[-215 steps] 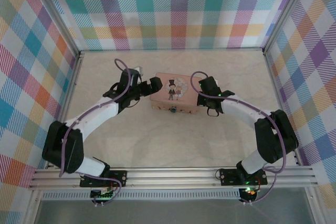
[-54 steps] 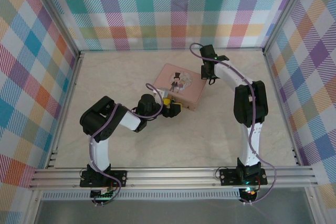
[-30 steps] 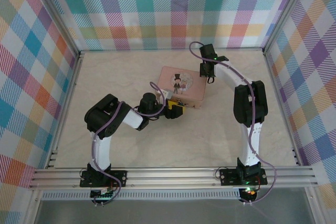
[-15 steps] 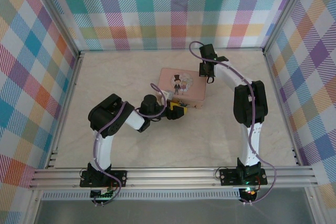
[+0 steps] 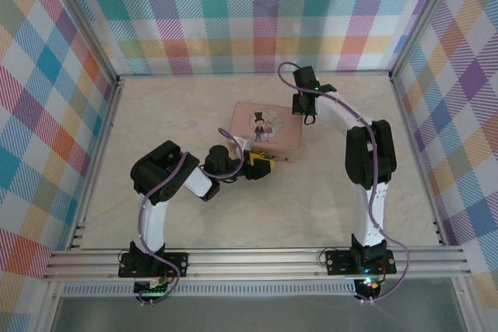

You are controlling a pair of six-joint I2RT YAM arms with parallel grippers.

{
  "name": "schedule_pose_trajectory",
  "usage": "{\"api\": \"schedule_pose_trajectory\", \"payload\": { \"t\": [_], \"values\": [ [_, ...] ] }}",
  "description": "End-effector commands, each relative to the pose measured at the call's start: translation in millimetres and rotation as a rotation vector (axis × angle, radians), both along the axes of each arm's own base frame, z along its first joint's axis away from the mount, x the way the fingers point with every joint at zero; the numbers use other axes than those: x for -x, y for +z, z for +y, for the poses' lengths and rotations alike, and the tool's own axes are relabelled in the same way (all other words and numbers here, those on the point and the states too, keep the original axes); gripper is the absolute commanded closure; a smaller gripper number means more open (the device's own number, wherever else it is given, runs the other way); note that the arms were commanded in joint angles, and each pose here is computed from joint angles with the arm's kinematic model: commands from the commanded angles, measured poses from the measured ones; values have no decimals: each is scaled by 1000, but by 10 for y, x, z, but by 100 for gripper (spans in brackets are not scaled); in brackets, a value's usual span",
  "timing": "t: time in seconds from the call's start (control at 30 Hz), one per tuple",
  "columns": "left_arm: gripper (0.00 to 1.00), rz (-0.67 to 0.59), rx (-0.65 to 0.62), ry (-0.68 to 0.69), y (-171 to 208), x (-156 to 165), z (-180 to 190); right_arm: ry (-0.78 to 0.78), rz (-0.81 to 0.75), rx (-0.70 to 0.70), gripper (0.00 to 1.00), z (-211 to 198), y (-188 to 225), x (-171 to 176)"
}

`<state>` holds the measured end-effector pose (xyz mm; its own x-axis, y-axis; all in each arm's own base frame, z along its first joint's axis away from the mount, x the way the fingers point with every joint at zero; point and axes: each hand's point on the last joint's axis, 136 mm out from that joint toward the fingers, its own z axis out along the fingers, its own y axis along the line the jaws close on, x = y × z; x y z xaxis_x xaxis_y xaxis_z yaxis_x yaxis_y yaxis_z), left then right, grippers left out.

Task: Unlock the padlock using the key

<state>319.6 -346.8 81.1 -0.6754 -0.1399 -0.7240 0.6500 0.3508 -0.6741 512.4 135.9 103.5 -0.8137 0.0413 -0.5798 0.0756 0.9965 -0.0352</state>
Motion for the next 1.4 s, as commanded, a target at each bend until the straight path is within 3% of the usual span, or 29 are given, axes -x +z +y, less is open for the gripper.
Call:
{"api": "schedule_pose_trajectory", "payload": {
  "t": [0.0, 0.13, 0.27, 0.5, 0.6, 1.03, 1.2, 1.37],
  "values": [
    [20, -90, 65, 3, 260, -54, -77, 59, 142, -20, 100, 174, -301, 323],
    [17, -84, 19, 26, 185, -84, -141, 61, 143, -26, 100, 199, -311, 327],
    [22, -31, -57, 57, 3, -131, -161, 66, 141, -34, 100, 241, -305, 331],
    [27, -28, -15, 82, 4, -125, -142, 72, 139, -34, 100, 280, -294, 331],
    [35, -23, -24, 99, -20, -150, -115, 71, 140, -29, 100, 273, -288, 343],
    [49, 44, -66, 169, -159, -216, 191, 68, 137, -33, 100, 275, -279, 364],
    [60, 67, -81, 180, -211, -231, 297, 70, 139, -28, 100, 265, -293, 377],
    [61, 79, -80, 187, -203, -253, 364, 71, 137, -28, 100, 264, -294, 378]
  ]
}}
